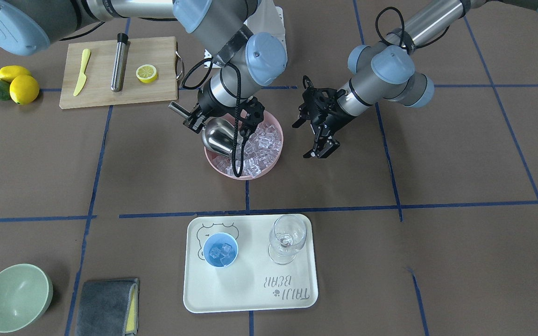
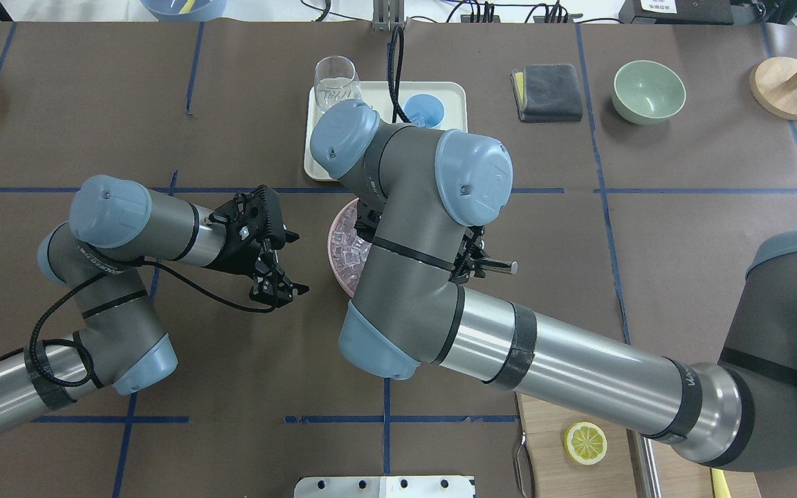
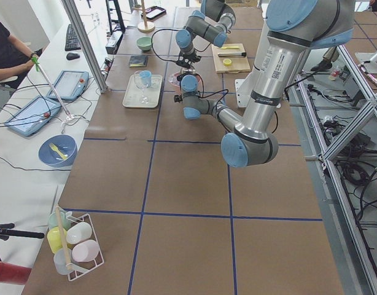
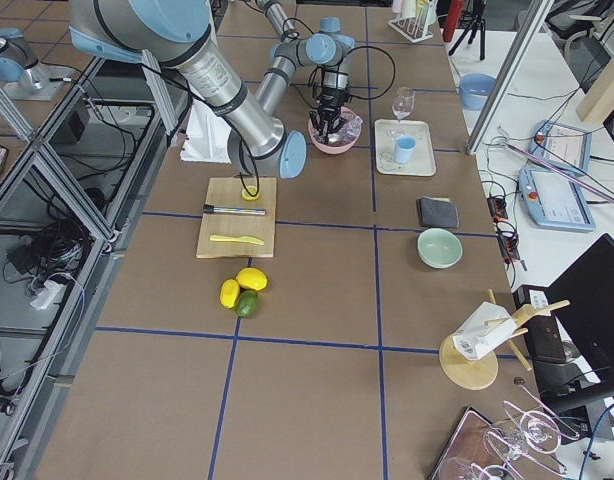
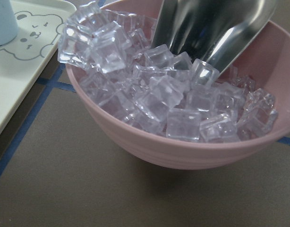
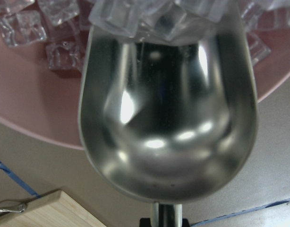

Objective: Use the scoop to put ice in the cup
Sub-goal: 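Drag the scoop through the ice with the right gripper to fill it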

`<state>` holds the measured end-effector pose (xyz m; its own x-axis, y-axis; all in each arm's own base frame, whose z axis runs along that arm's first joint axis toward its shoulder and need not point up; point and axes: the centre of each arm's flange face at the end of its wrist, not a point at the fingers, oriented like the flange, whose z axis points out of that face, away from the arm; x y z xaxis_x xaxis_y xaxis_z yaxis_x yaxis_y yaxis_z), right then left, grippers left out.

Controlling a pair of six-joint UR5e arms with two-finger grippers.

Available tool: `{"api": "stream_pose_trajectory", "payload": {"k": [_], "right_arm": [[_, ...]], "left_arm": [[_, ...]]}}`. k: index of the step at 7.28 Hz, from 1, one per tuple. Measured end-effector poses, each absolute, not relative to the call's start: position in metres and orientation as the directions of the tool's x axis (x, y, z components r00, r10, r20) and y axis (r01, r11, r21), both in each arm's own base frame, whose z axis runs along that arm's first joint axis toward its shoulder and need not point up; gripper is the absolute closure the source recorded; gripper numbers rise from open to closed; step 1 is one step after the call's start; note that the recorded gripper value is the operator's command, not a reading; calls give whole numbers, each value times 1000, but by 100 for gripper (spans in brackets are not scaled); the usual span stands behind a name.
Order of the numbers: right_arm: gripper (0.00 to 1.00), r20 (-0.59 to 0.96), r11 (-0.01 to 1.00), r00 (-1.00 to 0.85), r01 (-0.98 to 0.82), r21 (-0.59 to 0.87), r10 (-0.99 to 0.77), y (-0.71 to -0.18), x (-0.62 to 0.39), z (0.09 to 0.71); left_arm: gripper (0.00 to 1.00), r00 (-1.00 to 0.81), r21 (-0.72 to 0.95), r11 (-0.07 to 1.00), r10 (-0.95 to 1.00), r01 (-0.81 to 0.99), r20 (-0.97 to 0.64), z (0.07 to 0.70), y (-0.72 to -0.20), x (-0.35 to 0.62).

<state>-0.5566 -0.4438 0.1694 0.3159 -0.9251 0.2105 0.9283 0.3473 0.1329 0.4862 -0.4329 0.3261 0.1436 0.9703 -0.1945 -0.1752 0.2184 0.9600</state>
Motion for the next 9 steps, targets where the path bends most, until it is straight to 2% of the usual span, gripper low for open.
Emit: {"api": "stream_pose_trajectory", "payload": {"k": [9], "right_arm": [[100,235,409,343,840,356,-910,-422,-528,183]], "left_arm": [[0,144,962,215,971,-169,-192,320,-434,486]]}}
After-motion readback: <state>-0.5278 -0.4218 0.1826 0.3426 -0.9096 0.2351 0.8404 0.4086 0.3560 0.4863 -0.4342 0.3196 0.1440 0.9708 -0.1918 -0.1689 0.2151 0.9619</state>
